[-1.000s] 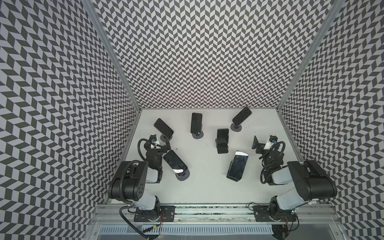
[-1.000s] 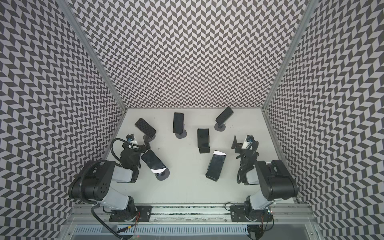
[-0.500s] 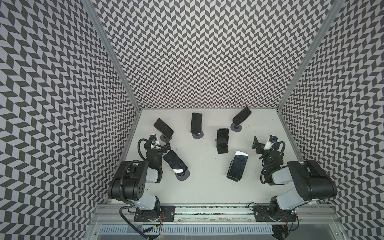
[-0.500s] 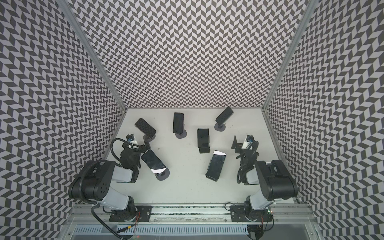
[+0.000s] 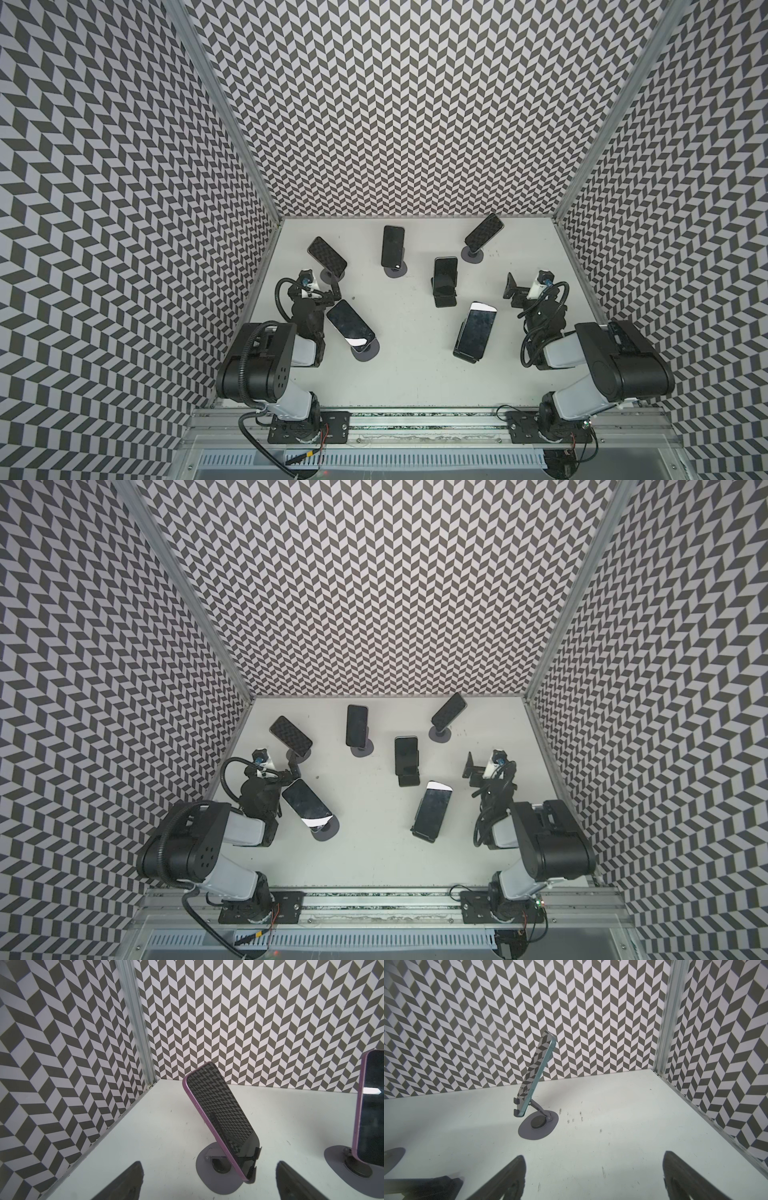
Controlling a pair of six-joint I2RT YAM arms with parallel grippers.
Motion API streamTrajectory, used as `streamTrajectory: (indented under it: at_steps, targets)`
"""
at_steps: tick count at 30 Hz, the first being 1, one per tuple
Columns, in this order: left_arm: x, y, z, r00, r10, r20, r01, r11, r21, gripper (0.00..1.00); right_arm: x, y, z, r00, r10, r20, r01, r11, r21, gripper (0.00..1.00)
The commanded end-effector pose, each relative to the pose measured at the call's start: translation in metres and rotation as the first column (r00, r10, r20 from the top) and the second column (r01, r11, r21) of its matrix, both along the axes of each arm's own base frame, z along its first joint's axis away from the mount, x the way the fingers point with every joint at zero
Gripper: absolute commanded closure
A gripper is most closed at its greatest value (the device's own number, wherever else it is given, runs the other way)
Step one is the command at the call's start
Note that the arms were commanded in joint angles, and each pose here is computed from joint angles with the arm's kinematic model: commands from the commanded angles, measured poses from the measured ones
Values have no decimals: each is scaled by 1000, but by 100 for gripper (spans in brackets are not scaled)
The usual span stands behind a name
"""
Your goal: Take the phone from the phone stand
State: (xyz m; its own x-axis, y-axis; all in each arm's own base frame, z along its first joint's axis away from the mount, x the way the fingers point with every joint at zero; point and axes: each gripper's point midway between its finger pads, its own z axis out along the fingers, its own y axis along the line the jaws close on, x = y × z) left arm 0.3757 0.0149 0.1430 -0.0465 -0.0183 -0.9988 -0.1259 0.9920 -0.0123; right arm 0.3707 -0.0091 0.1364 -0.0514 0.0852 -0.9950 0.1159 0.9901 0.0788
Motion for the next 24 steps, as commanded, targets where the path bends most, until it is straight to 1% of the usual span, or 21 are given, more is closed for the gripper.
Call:
streamTrajectory:
  at_steps: [1, 4, 13, 15, 20, 24]
  targets:
    - [-8, 6, 18, 998, 27, 64, -26, 1000, -17, 1, 1, -6, 18, 998, -37, 52, 36, 999, 16, 0]
    - [-11, 8, 24, 997, 36, 72, -34, 999, -22, 1, 1, -3, 19, 999, -16, 45, 16, 1000, 9, 0]
    - [-21, 23, 36, 990, 101, 98, -94, 993, -71, 0, -2, -6, 30, 997, -36, 67, 36, 999, 11, 0]
    - [-23, 26, 40, 988, 118, 104, -109, 990, -84, 0, 5, -6, 44, 995, -37, 97, 36, 999, 12, 0]
    - [-25, 38, 50, 980, 166, 113, -152, 980, -125, 0, 11, -5, 51, 996, -34, 77, 33, 999, 11, 0]
    - [-24, 44, 64, 971, 192, 144, -175, 977, -121, 0, 17, -6, 58, 997, -39, 65, 39, 999, 10, 0]
